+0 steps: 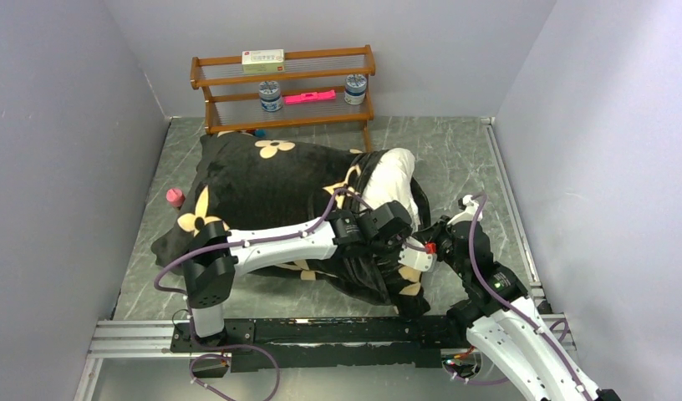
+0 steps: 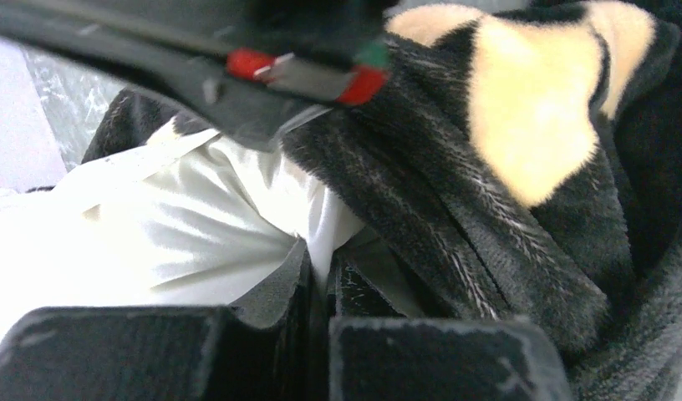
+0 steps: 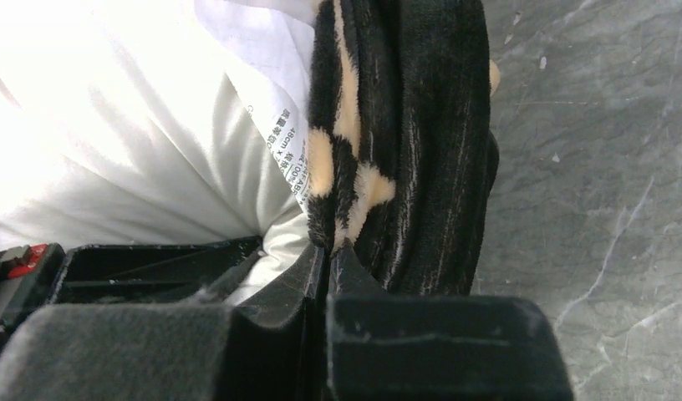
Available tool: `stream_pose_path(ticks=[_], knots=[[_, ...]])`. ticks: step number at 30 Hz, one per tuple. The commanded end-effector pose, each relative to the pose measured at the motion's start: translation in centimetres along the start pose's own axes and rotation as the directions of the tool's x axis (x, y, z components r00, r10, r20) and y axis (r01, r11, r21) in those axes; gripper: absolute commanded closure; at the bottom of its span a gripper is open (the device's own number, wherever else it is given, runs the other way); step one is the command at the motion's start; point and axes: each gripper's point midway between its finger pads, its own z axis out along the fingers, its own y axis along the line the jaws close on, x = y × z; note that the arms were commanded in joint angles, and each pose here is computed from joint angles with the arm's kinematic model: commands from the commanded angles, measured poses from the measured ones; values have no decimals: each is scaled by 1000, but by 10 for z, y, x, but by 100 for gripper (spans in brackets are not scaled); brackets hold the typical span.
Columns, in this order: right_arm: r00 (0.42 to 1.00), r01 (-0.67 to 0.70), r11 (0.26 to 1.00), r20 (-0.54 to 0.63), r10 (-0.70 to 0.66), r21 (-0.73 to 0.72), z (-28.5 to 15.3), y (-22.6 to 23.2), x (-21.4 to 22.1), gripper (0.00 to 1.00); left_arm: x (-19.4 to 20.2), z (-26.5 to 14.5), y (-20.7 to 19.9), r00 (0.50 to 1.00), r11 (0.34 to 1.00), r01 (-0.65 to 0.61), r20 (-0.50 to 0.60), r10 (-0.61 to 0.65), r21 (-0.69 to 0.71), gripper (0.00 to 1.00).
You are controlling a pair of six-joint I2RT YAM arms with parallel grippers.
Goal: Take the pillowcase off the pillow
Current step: Remove the pillow from the pillowcase.
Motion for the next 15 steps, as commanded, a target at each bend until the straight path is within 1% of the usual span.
stream_pose_path(ticks=[1,3,5,8,9,13,15], knots=[[1000,-5,1000,-22,5,3,-12,3,-1,100,39,-27,51,987,972,140,-53,-152,-187,95],[999,-18,1000,-29,18,9,-14,3,-1,100,40,-40,65,979,945,195,-7,-203,-261,95],[999,-25,1000,-35,25,-5,-16,8,-3,100,44,-51,75,968,913,242,17,-250,-328,95],[999,-12,998,-52,9,-55,-21,22,-7,99,46,-60,81,952,879,295,40,-303,-375,95],[998,-7,997,-60,2,-77,-23,28,-9,94,45,-60,82,946,871,314,53,-319,-379,95],[996,8,992,-88,-20,-128,-33,47,-18,71,33,-57,80,917,848,399,138,-375,-348,95],[996,6,991,-83,-17,-136,-39,53,-25,61,29,-55,82,898,828,440,175,-403,-349,95]])
